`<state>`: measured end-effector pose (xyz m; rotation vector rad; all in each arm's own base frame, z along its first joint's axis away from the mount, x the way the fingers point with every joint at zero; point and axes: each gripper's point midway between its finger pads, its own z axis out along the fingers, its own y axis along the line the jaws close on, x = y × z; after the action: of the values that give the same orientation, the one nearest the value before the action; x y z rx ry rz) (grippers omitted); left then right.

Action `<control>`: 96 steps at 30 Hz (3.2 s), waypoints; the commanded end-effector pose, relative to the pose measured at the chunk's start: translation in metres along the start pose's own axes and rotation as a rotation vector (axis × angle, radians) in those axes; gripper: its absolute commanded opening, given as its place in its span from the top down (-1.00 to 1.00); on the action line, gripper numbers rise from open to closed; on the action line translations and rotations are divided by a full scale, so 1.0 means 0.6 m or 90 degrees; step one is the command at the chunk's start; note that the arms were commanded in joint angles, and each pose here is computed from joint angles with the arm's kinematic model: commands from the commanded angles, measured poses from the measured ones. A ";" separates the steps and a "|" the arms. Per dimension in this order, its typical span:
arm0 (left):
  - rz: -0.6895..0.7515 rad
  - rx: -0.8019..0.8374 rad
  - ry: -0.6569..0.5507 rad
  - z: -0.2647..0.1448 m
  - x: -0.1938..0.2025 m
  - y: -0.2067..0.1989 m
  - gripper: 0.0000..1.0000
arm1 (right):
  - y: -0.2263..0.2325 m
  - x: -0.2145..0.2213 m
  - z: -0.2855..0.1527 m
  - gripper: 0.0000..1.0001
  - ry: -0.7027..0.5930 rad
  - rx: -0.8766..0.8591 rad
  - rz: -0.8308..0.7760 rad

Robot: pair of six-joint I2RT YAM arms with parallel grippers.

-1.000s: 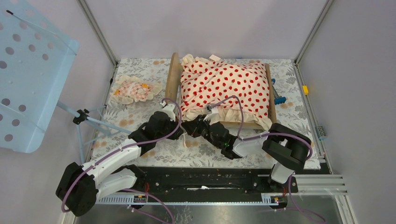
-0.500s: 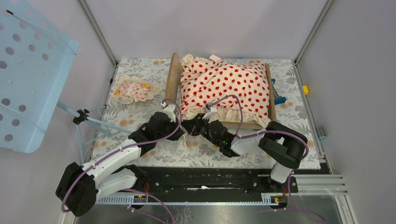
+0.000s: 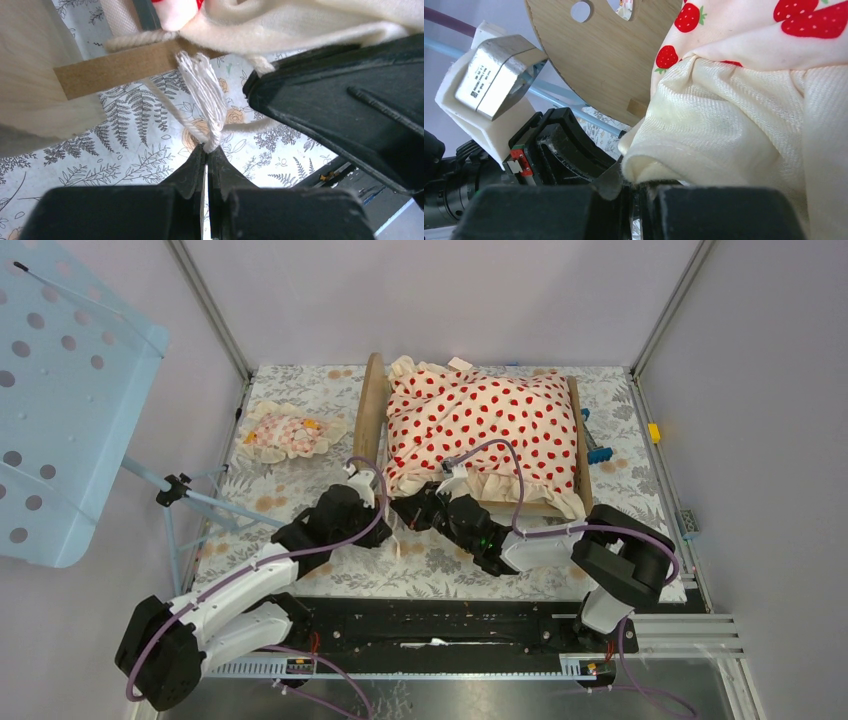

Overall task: Set up the pet bed
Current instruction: Tie the ropes to the bed frame.

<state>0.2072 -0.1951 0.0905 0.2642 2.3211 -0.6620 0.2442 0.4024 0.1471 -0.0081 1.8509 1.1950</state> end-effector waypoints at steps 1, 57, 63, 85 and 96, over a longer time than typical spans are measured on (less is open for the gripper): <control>0.013 0.044 0.005 -0.008 0.000 -0.025 1.00 | 0.034 -0.039 0.003 0.91 -0.033 -0.030 -0.005; 0.147 0.012 -0.008 0.061 -0.059 -0.035 1.00 | -0.093 -0.030 -0.081 0.25 -0.028 0.216 0.073; 0.149 0.009 -0.005 0.055 -0.048 -0.028 1.00 | -0.088 -0.017 -0.061 0.22 -0.026 0.205 0.120; 0.213 -0.013 0.062 0.062 -0.031 -0.011 0.99 | -0.145 -0.033 -0.116 0.14 -0.078 0.288 0.126; 0.202 -0.047 0.073 0.073 -0.028 0.003 1.00 | -0.147 -0.005 -0.100 0.16 -0.062 0.265 0.171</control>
<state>0.2323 -0.2092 0.0611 0.6466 2.3768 -0.4214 0.2406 0.3076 0.0958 0.4651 2.0558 0.9018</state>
